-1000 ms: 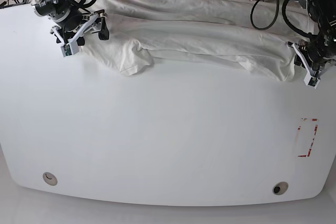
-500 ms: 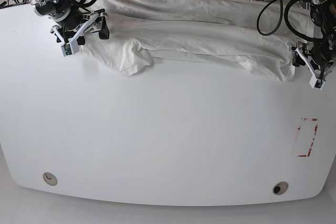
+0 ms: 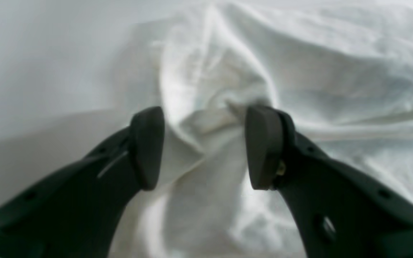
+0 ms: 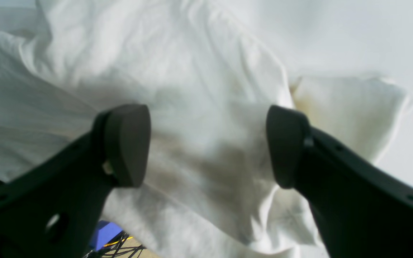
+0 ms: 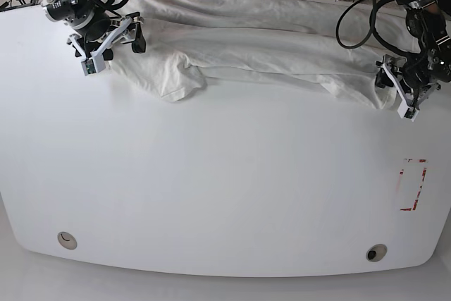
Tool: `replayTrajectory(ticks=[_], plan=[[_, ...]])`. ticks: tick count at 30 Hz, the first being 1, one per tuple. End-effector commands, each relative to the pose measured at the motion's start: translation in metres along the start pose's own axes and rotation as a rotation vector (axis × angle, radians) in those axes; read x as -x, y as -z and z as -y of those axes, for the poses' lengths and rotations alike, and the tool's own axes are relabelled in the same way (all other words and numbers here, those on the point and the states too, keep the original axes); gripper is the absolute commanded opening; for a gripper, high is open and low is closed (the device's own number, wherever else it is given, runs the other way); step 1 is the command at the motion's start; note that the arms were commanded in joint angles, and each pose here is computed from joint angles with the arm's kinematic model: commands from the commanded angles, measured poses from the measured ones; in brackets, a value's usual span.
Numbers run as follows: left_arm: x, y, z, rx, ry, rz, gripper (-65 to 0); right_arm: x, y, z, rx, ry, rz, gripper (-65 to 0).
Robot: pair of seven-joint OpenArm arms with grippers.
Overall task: Fold the T-shirt properly
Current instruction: 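Lower the left gripper onto the shirt end and adjust its position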
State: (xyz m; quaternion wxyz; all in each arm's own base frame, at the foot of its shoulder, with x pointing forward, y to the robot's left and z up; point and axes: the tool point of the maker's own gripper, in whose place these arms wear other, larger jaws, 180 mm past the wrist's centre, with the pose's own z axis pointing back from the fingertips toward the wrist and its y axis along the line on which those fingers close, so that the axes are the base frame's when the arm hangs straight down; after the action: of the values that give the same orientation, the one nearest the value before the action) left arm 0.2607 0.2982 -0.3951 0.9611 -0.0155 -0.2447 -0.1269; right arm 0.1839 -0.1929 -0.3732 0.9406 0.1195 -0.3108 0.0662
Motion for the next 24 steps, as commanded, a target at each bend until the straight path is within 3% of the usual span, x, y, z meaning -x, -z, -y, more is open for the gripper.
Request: replayTrajectory(ticks=[1,8,14,16,24], plan=[[-0.010,-0.011,-0.006,-0.029,0.031,0.034,-31.1,-0.009,-0.004,0.001,0.001,-0.018,0.034,-17.0],[-0.006,-0.012,-0.005,-0.028,0.036,0.025,-33.6,-0.010,-0.003,0.001,0.002,-0.018,0.035,-17.0],[-0.003,-0.011,-0.005,-0.028,0.034,0.018,-54.6,-0.010,-0.003,0.001,0.002,-0.019,0.037,-17.0],[-0.003,-0.010,-0.005,-0.028,0.034,0.016,-58.8,-0.011,-0.003,0.001,0.002,-0.021,0.038,-17.0],[0.000,-0.012,-0.007,-0.035,0.031,0.011,-59.6,-0.011,-0.003,0.001,0.003,-0.021,0.039,-17.0]])
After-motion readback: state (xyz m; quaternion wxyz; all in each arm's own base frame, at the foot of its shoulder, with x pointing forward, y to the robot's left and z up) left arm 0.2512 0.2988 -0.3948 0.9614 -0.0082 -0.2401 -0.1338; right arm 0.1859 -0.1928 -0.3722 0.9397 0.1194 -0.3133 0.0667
